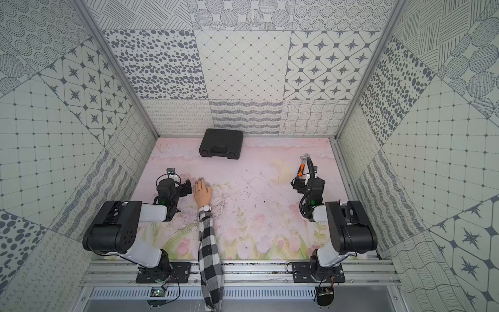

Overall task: Take off the watch
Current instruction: Adjust the hand at the center of the board.

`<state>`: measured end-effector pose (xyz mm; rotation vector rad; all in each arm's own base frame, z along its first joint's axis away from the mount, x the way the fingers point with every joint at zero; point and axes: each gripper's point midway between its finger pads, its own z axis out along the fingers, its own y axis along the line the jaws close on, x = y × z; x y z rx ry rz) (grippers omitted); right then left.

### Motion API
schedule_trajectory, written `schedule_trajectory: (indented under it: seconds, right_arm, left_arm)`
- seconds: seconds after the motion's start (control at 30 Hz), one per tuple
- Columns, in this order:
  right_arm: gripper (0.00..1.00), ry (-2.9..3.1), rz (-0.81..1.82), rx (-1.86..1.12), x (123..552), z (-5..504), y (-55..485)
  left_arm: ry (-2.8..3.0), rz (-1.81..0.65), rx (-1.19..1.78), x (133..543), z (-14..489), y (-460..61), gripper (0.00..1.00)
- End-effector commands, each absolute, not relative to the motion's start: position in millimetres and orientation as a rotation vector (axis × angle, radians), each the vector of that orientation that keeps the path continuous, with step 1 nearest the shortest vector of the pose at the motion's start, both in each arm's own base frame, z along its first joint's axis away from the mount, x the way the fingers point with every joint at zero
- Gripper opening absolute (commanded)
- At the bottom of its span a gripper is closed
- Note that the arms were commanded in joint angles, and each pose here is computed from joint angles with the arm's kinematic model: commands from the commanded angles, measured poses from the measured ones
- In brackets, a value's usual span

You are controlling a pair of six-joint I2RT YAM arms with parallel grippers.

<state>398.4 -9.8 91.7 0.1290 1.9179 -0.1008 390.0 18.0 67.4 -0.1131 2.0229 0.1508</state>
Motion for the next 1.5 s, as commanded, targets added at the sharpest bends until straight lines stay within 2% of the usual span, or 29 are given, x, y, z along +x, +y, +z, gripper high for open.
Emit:
schedule_trajectory:
  seconds: [0.0,0.63,0.73,0.93,1.0,1.1,1.23,1.47]
  right_arm:
    - [0.98,1.853,-0.093,0.144,400.6,106.9,-11.0]
    - [0.98,1.845,-0.081,0.142,400.0,107.9,-10.4]
    - [0.98,1.819,-0.076,0.136,394.4,124.3,-9.8]
    - [0.98,1.901,-0.023,0.293,380.8,149.0,-16.1]
    - [0.98,1.951,0.000,0.344,376.2,151.3,-16.2]
    - [0.98,1.951,0.041,0.589,358.9,151.3,-33.7]
    - [0.98,2.004,0.217,0.525,356.8,167.0,-12.0]
    - [0.98,2.236,0.574,0.223,355.2,163.5,90.4]
  left_arm:
    - [1.975,0.153,-0.104,395.6,78.9,19.0,0.99]
    - [1.975,0.149,-0.105,395.2,78.9,19.0,0.98]
    - [1.985,0.171,-0.132,397.7,87.7,23.5,0.98]
    - [2.107,0.306,-0.381,389.2,113.7,54.0,0.98]
    - [2.203,0.268,-0.465,383.8,114.3,50.9,0.97]
    - [2.303,0.180,-0.602,371.3,113.0,39.7,0.95]
    - [2.349,0.098,-0.686,355.6,122.2,20.3,0.96]
    - [2.530,0.005,-0.715,320.4,113.4,-27.7,0.96]
